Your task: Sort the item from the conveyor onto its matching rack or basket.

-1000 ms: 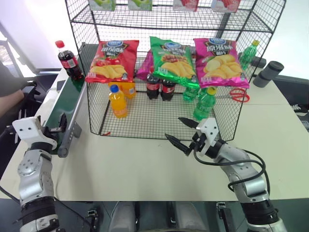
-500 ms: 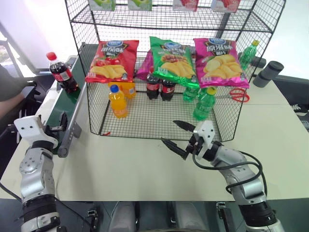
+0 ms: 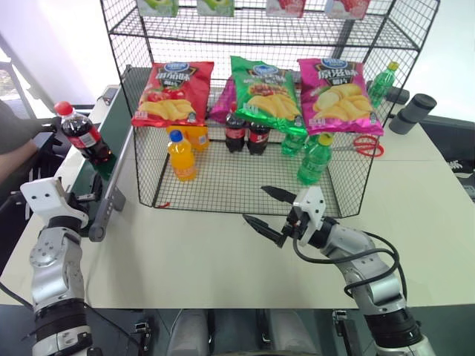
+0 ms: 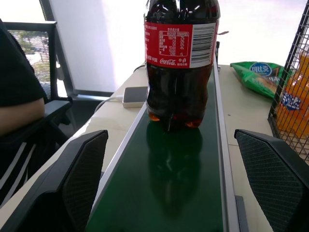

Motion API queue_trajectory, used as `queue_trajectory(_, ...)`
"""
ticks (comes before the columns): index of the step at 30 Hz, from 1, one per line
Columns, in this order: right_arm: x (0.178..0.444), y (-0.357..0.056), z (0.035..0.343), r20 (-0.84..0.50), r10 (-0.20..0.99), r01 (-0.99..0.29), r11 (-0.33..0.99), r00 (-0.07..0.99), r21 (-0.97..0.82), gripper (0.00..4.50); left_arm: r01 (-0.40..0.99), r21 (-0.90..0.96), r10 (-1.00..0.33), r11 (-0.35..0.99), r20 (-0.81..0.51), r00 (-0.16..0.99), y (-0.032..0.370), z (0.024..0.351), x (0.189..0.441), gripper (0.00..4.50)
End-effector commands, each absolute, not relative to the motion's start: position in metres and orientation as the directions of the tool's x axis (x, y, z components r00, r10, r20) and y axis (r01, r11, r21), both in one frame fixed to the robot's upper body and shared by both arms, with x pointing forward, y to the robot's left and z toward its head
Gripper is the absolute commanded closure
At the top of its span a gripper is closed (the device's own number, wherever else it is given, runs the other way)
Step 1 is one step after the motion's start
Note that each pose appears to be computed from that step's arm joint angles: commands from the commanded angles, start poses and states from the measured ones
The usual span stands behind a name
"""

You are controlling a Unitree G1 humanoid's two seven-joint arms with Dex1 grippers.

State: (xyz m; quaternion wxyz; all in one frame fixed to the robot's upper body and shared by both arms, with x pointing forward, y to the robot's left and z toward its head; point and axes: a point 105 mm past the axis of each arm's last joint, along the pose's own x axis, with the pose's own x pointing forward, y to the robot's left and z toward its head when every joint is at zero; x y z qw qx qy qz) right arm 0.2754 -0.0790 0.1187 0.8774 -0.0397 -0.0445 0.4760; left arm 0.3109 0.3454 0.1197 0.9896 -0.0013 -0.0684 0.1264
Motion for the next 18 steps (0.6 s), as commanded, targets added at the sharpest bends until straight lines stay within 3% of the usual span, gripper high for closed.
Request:
queue_trajectory(1, 0.2703, -0.0721, 0.1304, 0.092, 0.85, -0.839, 0.527, 0.519, -0.137, 0.07, -0.272, 0.0, 0.267, 0.962, 0.186, 0.946, 0.3523, 0.1336, 0.3074, 0.0)
queue_trajectory(17, 0.2688, -0.0687, 0.1264, 0.081, 0.858, -0.848, 0.513, 0.507, -0.129, 0.07, -0.302, -0.01, 0.299, 0.953, 0.183, 0.936, 0.3578, 0.1314, 0.3055, 0.0)
queue_trajectory(18, 0.2688, -0.0685, 0.1265, 0.081, 0.859, -0.849, 0.513, 0.506, -0.129, 0.0, -0.302, -0.012, 0.299, 0.953, 0.186, 0.936, 0.358, 0.1317, 0.305, 0.53)
